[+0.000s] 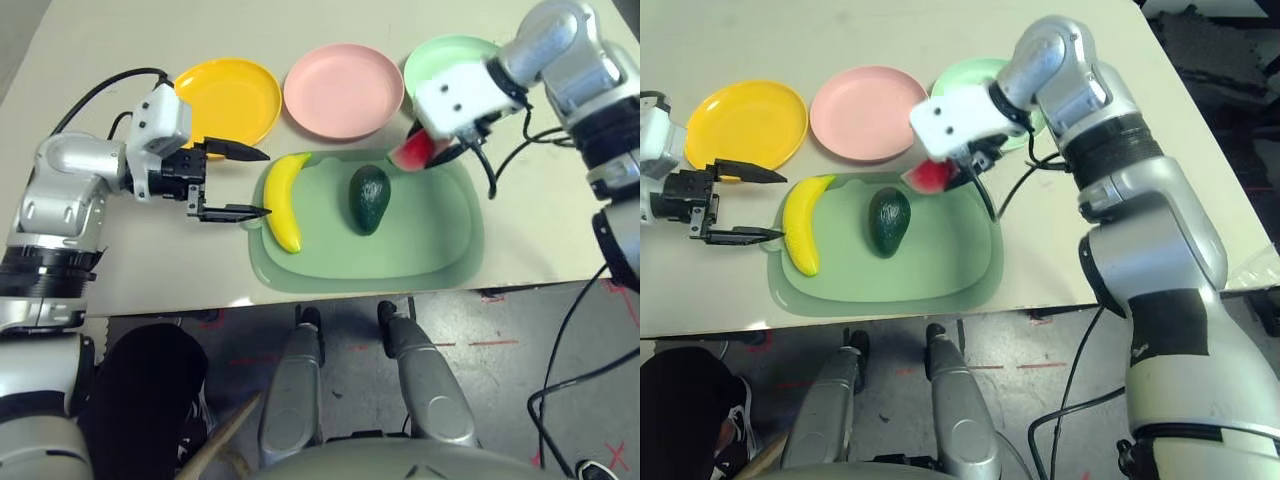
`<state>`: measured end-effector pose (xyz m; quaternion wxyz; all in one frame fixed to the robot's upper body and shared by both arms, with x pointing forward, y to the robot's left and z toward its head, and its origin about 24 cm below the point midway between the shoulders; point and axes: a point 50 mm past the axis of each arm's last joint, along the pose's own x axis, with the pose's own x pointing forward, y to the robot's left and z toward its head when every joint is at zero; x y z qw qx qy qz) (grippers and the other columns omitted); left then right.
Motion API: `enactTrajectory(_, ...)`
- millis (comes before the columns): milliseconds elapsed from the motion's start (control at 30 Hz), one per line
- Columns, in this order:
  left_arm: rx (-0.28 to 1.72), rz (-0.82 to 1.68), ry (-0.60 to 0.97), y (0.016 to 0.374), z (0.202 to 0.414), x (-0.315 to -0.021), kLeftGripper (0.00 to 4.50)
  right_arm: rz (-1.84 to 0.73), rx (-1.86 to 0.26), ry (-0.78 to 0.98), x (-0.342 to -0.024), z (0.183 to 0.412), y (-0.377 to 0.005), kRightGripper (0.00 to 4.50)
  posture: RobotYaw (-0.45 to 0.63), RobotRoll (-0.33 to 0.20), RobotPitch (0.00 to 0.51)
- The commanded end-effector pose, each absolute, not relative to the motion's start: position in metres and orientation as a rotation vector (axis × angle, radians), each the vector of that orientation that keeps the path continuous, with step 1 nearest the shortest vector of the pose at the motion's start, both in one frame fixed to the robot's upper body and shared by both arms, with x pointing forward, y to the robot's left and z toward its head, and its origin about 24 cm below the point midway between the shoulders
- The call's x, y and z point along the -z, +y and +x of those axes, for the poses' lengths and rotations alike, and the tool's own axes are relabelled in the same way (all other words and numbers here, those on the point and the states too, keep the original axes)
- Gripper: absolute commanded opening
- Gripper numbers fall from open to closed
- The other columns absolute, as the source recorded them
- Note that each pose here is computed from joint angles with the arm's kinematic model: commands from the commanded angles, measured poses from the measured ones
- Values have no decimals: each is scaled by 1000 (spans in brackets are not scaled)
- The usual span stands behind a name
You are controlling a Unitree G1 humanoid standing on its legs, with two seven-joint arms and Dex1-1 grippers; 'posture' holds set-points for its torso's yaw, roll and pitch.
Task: Place the fruits into color-matched plates.
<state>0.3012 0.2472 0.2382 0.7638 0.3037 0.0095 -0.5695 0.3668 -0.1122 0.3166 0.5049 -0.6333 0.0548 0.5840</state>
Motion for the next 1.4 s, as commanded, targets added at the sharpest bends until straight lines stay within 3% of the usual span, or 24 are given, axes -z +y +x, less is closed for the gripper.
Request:
enactTrajectory(33,1197,677,7,247,302,-245,4500,-1497,-1336,72,-324,373,-104,2135,-73,0,360)
enactTrajectory(567,1176,698,47,251,302,-245,4500,-1401,-1077,-90,-299,396,-53,2135,-50,0,362)
enactTrajectory(1100,1151,702,61,256,299,-238,4500,-1384,-1017,-102,-294,400,-51,2135,-34,0,368)
enactTrajectory(1333,1147,724,59,258,300,-239,4500,-1380,-1021,-126,-301,398,-51,4458,-35,0,364)
enactTrajectory(1400,1146,730,58,258,300,-239,4500,-1380,-1023,-133,-303,398,-51,4458,-35,0,364)
